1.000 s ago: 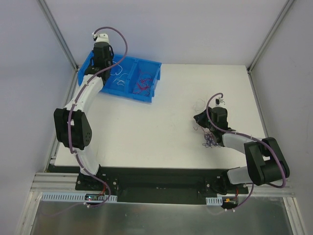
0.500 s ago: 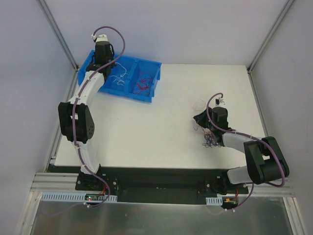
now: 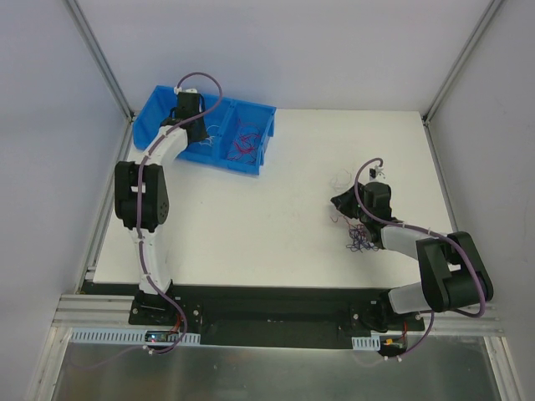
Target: Untangle the cables
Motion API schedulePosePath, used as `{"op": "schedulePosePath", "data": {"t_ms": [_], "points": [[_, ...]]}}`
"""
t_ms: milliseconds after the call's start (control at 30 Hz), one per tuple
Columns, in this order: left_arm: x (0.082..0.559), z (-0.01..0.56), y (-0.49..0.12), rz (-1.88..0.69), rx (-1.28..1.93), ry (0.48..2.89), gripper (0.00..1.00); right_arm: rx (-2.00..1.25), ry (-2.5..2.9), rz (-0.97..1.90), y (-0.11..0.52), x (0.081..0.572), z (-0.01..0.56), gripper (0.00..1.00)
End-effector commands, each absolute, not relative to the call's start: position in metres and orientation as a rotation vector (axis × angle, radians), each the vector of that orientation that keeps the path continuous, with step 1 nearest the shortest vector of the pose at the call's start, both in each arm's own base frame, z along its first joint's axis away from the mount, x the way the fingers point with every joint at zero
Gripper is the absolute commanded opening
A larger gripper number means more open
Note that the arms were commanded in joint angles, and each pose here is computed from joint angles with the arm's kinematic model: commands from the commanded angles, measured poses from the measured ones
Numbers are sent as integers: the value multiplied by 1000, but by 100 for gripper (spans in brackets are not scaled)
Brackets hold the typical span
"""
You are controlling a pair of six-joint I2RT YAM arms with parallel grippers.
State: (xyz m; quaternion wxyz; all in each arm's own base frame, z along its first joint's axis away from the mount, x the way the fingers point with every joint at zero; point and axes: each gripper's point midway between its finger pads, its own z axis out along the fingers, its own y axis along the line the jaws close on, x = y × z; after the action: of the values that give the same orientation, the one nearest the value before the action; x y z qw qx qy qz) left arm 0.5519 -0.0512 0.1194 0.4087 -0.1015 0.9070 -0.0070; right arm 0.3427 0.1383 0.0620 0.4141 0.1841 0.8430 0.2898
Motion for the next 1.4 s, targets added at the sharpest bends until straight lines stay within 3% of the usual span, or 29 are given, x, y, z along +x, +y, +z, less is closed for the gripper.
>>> {"op": "schedulePosePath", "data": {"t_ms": [0, 100, 433, 700, 800, 867, 1000, 1200, 1367], "points": [[548, 147, -53, -41, -233, 2258, 12, 439, 2024, 781, 142, 358, 87, 1], [537, 170, -49, -34, -248, 2229, 29, 439, 2025, 787, 143, 358, 86, 1], [466, 246, -60, -222, -305, 2083, 67, 417, 1991, 803, 144, 354, 92, 1], [529, 257, -97, -405, 3, 2122, 71, 417, 1986, 801, 144, 353, 89, 1], [552, 264, -112, -827, -46, 2157, 69, 397, 1987, 820, 148, 355, 92, 1], [556, 267, -113, -1097, -79, 2117, 75, 397, 1990, 823, 148, 352, 91, 1], [539, 277, -126, -1241, -14, 2086, 80, 391, 1985, 828, 150, 356, 93, 1], [483, 288, -109, -1010, -28, 2033, 78, 385, 1995, 847, 153, 356, 91, 1], [447, 228, -62, -669, -307, 2112, 76, 386, 1998, 855, 155, 357, 91, 1]]}}
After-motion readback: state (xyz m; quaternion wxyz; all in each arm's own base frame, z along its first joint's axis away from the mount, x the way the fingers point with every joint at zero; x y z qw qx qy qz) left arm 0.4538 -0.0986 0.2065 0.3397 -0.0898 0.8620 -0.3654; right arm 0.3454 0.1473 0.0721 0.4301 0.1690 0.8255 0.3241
